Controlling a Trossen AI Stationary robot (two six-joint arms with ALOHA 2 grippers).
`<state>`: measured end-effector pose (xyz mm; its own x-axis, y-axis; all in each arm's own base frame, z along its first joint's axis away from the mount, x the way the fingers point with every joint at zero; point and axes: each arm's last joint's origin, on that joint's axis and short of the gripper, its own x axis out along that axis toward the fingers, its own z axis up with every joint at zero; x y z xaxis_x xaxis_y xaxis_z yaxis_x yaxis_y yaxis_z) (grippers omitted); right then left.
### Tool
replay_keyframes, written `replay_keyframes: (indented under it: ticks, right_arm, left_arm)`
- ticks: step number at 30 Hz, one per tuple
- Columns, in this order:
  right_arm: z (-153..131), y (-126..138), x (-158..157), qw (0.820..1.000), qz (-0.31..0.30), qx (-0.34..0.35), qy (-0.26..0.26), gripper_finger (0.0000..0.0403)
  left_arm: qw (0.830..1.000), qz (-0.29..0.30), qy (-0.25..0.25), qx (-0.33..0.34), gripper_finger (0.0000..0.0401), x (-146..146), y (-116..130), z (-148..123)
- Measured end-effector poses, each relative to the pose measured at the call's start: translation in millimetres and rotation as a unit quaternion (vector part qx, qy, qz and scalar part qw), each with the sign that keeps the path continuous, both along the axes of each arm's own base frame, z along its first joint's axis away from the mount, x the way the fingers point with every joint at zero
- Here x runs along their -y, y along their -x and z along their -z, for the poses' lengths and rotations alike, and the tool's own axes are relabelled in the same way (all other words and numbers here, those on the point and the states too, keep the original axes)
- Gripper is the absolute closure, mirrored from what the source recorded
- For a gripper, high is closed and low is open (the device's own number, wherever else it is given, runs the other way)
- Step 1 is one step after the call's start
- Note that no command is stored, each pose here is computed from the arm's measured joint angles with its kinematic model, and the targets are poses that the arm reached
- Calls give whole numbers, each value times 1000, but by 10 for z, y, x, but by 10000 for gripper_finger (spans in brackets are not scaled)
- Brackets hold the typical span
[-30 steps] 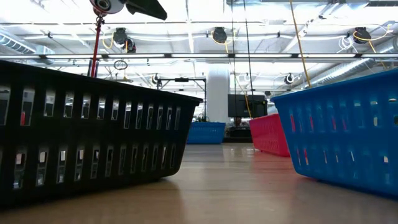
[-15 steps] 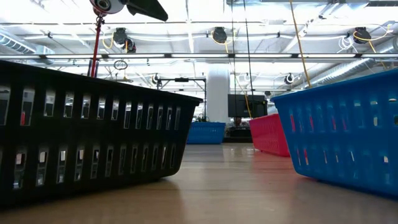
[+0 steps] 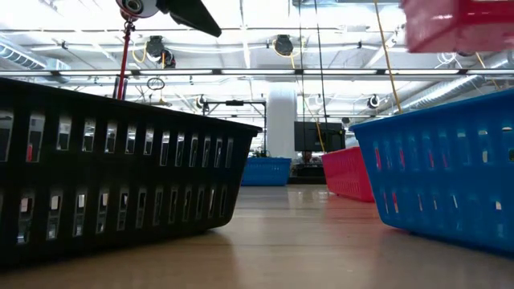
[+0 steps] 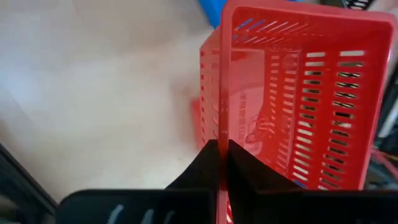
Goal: Stack baskets by color
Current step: Stack the bottom right red bin on top of the top red bin
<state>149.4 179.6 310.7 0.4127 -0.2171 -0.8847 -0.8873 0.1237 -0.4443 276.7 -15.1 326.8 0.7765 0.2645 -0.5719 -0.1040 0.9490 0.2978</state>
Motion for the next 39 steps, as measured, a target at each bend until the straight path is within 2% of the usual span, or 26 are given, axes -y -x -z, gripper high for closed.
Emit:
replay_keyframes:
  ticks: [6,12,25,39]
  right_arm:
    - [-163,-112,388,998,-52,7,33,400]
    - [-120,-158,727,992,-112,37,49,400]
    - [329,-277,1211,981,-168,96,-33,399]
    - [727,-361,1499,984,-146,75,-70,400]
  left_arm:
    - [1000,3,-4,-4,345,0,3,4]
    - [1000,10,-14,-7,345,0,3,4]
    - [999,14,-31,-1,345,-49,-13,-15]
    - [999,13,-29,2,345,-49,-16,-19]
